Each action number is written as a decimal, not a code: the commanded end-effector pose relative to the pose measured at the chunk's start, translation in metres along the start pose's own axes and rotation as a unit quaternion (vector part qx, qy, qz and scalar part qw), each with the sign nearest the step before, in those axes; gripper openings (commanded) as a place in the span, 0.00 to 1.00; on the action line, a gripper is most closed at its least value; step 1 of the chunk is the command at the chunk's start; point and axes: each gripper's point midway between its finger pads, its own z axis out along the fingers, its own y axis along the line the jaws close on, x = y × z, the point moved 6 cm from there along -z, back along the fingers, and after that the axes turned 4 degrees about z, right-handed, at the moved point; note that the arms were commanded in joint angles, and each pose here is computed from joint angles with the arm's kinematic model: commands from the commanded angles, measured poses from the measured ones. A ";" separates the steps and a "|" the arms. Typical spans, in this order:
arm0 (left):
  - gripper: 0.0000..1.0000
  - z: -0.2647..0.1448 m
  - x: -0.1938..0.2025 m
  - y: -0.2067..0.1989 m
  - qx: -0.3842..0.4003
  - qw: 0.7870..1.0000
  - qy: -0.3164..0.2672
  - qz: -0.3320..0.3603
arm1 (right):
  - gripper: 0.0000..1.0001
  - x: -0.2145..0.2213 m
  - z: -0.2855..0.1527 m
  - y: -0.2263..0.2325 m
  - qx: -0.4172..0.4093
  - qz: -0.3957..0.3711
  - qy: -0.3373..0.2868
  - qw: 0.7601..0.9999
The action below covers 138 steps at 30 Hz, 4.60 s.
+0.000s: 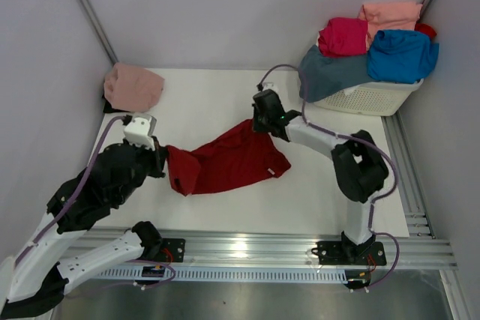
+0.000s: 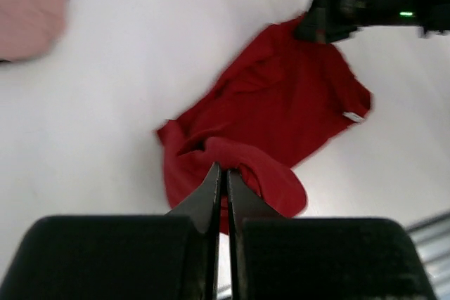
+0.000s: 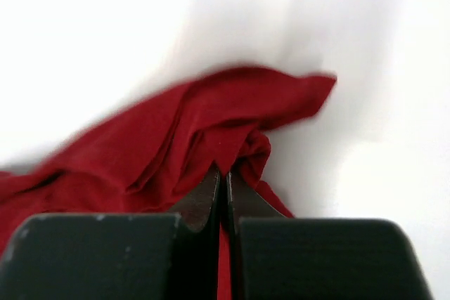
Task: Fold and stack the t-shirts
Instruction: Flatten out the tshirt
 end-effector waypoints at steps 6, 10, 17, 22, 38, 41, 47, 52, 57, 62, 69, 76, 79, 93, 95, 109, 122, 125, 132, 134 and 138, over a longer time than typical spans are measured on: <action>0.01 -0.060 -0.080 0.078 -0.248 0.950 -0.179 0.059 | 0.00 -0.208 -0.228 -0.056 0.101 0.022 -0.341 0.934; 0.01 -0.060 -0.083 0.087 -0.296 0.930 -0.194 0.095 | 0.00 -0.214 -0.263 -0.076 0.155 0.006 -0.365 0.918; 0.02 -0.040 -0.069 0.086 -0.310 0.929 -0.174 0.107 | 0.00 -0.193 -0.233 -0.105 0.206 0.019 -0.310 0.928; 0.01 -0.040 -0.072 0.085 -0.306 0.929 -0.177 0.104 | 0.00 -0.200 -0.255 -0.102 0.187 0.018 -0.349 0.918; 0.01 -0.128 -0.115 0.099 -0.231 0.918 -0.319 0.053 | 0.00 -0.213 -0.467 -0.067 0.047 -0.056 -0.539 0.839; 0.01 -0.153 -0.113 0.107 -0.222 0.910 -0.348 0.046 | 0.00 -0.193 -0.532 -0.072 0.016 -0.061 -0.602 0.796; 0.01 -0.184 -0.118 0.114 -0.205 0.892 -0.399 0.057 | 0.00 -0.151 -0.624 -0.093 -0.010 -0.042 -0.696 0.717; 0.01 -0.164 -0.120 0.101 -0.178 0.898 -0.396 0.074 | 0.00 -0.153 -0.598 -0.096 0.010 -0.037 -0.671 0.740; 0.01 -0.124 -0.115 0.090 -0.192 0.915 -0.347 0.077 | 0.00 -0.167 -0.523 -0.092 0.047 -0.045 -0.595 0.801; 0.00 -0.070 -0.105 0.073 -0.195 0.934 -0.285 0.091 | 0.00 -0.170 -0.425 -0.096 0.090 -0.053 -0.522 0.847; 0.01 0.041 -0.068 0.049 -0.222 0.938 -0.216 0.156 | 0.00 -0.168 -0.262 -0.126 0.147 -0.041 -0.404 0.902; 0.01 0.114 -0.016 0.068 -0.276 0.950 -0.112 0.092 | 0.00 -0.155 -0.166 -0.150 0.216 -0.017 -0.347 0.913; 0.01 0.117 -0.008 0.074 -0.295 0.948 -0.092 0.073 | 0.00 -0.157 -0.163 -0.149 0.209 -0.024 -0.349 0.913; 0.01 0.115 -0.003 0.083 -0.330 0.935 -0.097 0.087 | 0.00 -0.173 -0.140 -0.155 0.192 -0.053 -0.377 0.904; 0.01 0.117 -0.007 0.085 -0.335 0.932 -0.108 0.084 | 0.00 -0.179 -0.123 -0.154 0.191 -0.051 -0.354 0.914; 0.01 0.181 0.001 0.110 -0.389 0.917 -0.032 0.083 | 0.00 -0.194 -0.007 -0.116 0.167 -0.031 -0.284 0.944; 0.01 0.223 0.024 0.130 -0.440 0.895 0.022 0.071 | 0.00 -0.161 0.020 -0.150 0.189 0.004 -0.260 0.947; 0.01 0.223 0.031 0.130 -0.443 0.893 0.040 0.069 | 0.00 -0.160 0.017 -0.155 0.194 0.006 -0.262 0.945; 0.01 0.209 0.035 0.126 -0.435 0.899 0.036 0.039 | 0.09 -0.156 0.016 -0.157 0.197 0.004 -0.260 0.945; 0.01 0.205 0.035 0.126 -0.434 0.900 0.032 0.037 | 0.17 -0.156 0.014 -0.155 0.194 0.006 -0.256 0.947; 0.00 0.203 0.038 0.126 -0.430 0.901 0.032 0.042 | 0.37 -0.161 0.000 -0.137 0.167 -0.013 -0.249 0.954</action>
